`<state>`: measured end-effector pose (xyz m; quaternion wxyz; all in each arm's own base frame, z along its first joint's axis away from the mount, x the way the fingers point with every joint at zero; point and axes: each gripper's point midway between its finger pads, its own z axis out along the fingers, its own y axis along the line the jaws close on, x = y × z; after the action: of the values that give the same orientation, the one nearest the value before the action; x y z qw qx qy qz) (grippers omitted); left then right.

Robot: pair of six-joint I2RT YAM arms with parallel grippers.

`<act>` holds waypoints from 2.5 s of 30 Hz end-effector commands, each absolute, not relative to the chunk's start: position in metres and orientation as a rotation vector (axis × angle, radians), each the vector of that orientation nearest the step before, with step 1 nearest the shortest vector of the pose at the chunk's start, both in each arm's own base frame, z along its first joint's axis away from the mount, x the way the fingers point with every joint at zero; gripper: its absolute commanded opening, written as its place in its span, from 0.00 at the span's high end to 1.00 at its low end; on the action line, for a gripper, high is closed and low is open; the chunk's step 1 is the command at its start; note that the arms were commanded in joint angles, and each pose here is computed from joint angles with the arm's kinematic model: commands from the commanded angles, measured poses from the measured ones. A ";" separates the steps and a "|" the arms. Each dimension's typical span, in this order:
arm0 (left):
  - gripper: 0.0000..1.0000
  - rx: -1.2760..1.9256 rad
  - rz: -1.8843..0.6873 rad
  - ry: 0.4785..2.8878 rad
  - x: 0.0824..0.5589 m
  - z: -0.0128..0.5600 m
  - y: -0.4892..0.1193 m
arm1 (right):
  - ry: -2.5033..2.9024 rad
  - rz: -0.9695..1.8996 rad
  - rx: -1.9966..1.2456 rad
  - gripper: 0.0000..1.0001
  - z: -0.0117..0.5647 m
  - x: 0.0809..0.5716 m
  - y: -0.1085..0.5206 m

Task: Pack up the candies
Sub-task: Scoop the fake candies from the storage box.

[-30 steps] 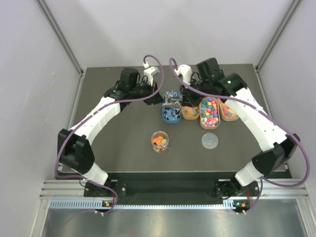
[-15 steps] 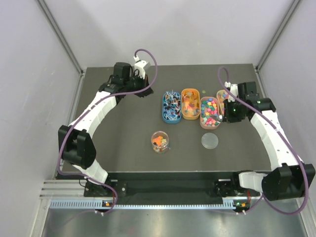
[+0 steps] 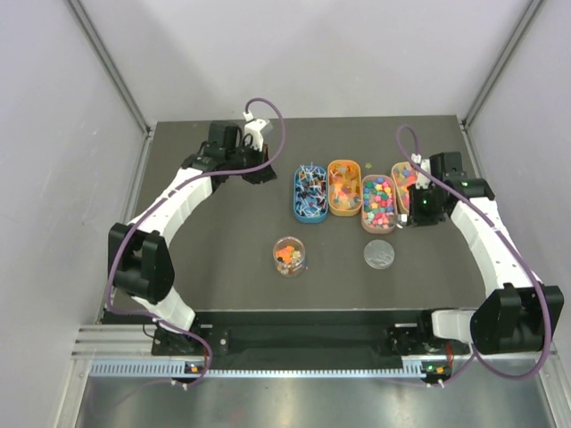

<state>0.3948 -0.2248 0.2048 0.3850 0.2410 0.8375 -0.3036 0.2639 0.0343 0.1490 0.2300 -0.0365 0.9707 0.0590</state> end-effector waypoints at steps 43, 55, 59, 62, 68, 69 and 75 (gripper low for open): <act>1.00 0.527 -0.841 2.162 0.412 0.190 -0.208 | 2.819 0.065 -0.159 1.00 0.095 0.270 0.061; 1.00 0.505 -0.849 2.185 0.404 0.184 -0.206 | 2.834 0.093 -0.176 1.00 0.077 0.285 0.068; 1.00 0.497 -0.851 2.197 0.402 0.181 -0.205 | 2.815 0.086 -0.180 1.00 0.077 0.293 0.067; 1.00 0.495 -0.855 2.203 0.401 0.178 -0.206 | 2.802 0.095 -0.179 1.00 0.078 0.300 0.070; 1.00 0.488 -0.861 2.213 0.402 0.175 -0.206 | 2.766 0.099 -0.177 1.00 0.088 0.320 0.074; 1.00 0.486 -0.862 2.214 0.402 0.175 -0.206 | 2.760 0.095 -0.180 1.00 0.088 0.325 0.074; 1.00 0.482 -0.854 2.233 0.399 0.169 -0.204 | 2.753 0.102 -0.194 1.00 0.082 0.346 0.079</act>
<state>0.3986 -0.2053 0.1593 0.3285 0.1837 0.8673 -0.3258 0.3093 0.0682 0.0703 0.1405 -0.0611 0.9879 0.0250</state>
